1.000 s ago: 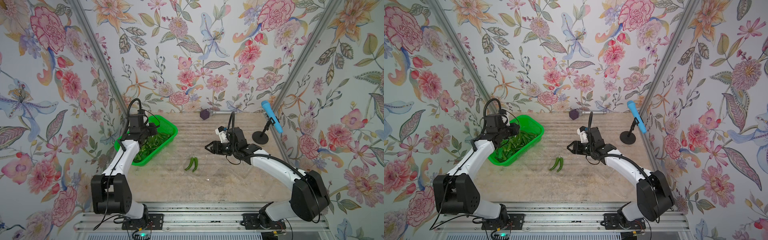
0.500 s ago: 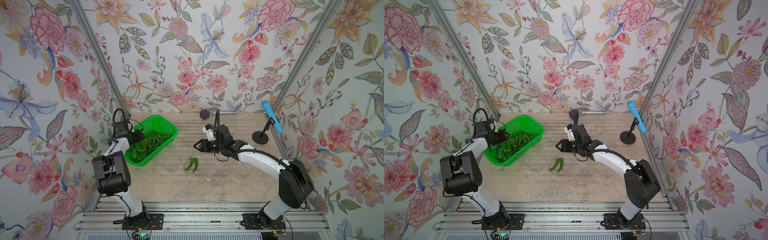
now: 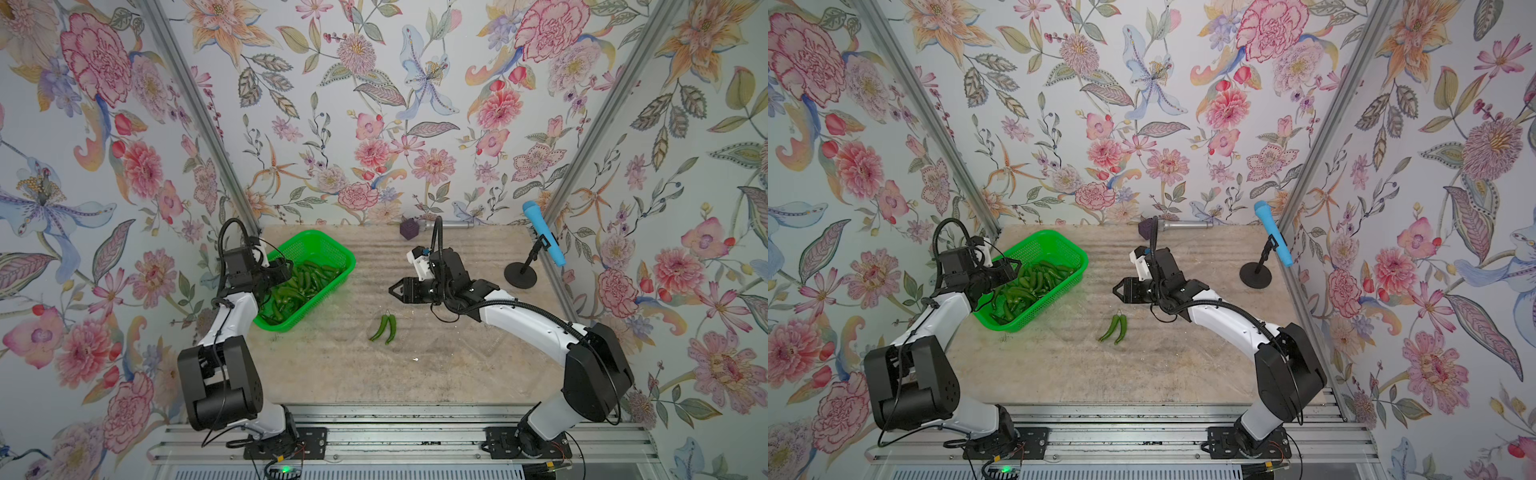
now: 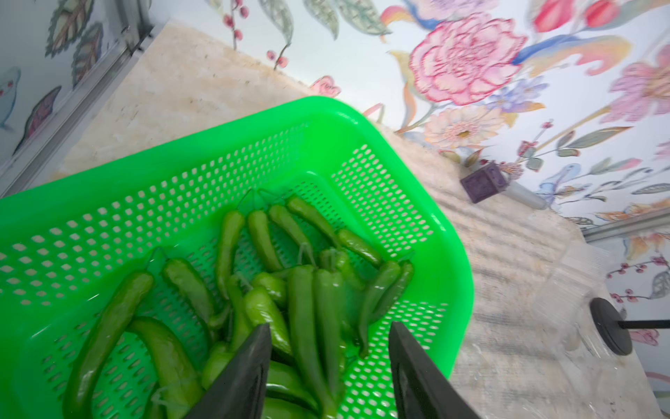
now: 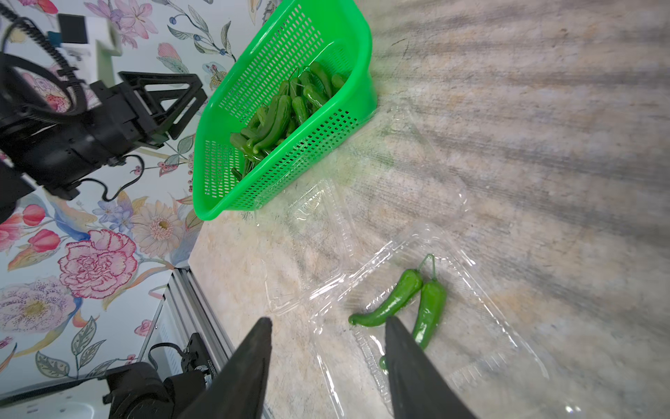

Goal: Take small green peppers out of containers
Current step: Place the green pepper in the basket, then pick up the green pepper from the packing box.

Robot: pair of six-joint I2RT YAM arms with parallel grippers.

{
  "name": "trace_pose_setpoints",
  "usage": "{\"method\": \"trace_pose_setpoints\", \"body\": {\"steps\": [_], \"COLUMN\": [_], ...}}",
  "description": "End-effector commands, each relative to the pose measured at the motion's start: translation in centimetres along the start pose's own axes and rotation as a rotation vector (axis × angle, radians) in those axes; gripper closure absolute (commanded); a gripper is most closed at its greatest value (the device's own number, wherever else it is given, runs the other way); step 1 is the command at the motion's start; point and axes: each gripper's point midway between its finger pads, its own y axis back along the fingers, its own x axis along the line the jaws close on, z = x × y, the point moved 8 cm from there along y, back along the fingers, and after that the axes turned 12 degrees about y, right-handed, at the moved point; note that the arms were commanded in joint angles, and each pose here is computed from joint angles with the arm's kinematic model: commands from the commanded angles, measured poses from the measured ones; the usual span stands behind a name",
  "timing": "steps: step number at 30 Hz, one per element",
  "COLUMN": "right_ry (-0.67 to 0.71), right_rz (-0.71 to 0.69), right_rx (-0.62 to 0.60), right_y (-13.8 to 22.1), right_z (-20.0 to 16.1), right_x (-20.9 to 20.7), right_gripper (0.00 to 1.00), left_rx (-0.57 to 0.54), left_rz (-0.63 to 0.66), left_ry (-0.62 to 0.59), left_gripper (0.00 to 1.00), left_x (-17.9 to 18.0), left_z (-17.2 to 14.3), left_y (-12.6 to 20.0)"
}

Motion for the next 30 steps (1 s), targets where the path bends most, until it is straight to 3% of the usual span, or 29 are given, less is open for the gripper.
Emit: {"method": "trace_pose_setpoints", "body": {"steps": [1,7,10,20,25,30], "right_ry": [0.035,0.063,0.007,-0.134,-0.17,-0.179], "right_rz": [-0.091,-0.197,-0.258,-0.349,-0.351,-0.341], "right_rx": [-0.011,0.005,-0.011,0.012,0.029,0.03], "right_y": [1.6,3.7,5.5,8.2,8.5,8.8], "right_z": [-0.4,-2.4,-3.4,-7.9,-9.1,-9.3], "right_x": [-0.6,-2.1,-4.3,-8.8,-9.8,-10.0], "right_gripper": [0.47,0.41,0.41,0.4,0.4,0.41], "left_rx": [-0.003,0.071,0.116,0.4,0.465,0.481], "left_rz": [-0.105,-0.255,-0.276,-0.132,-0.037,-0.004], "left_ry": [-0.145,-0.259,-0.313,-0.448,-0.53,-0.55], "left_gripper": [0.42,0.38,0.37,0.38,0.38,0.38], "left_x": [-4.6,-11.9,-14.2,-16.3,-16.3,-16.3], "left_z": [-2.0,-8.7,-12.2,-22.7,-25.3,-25.8], "left_y": [1.7,2.7,2.7,-2.4,-4.3,-5.0]}}
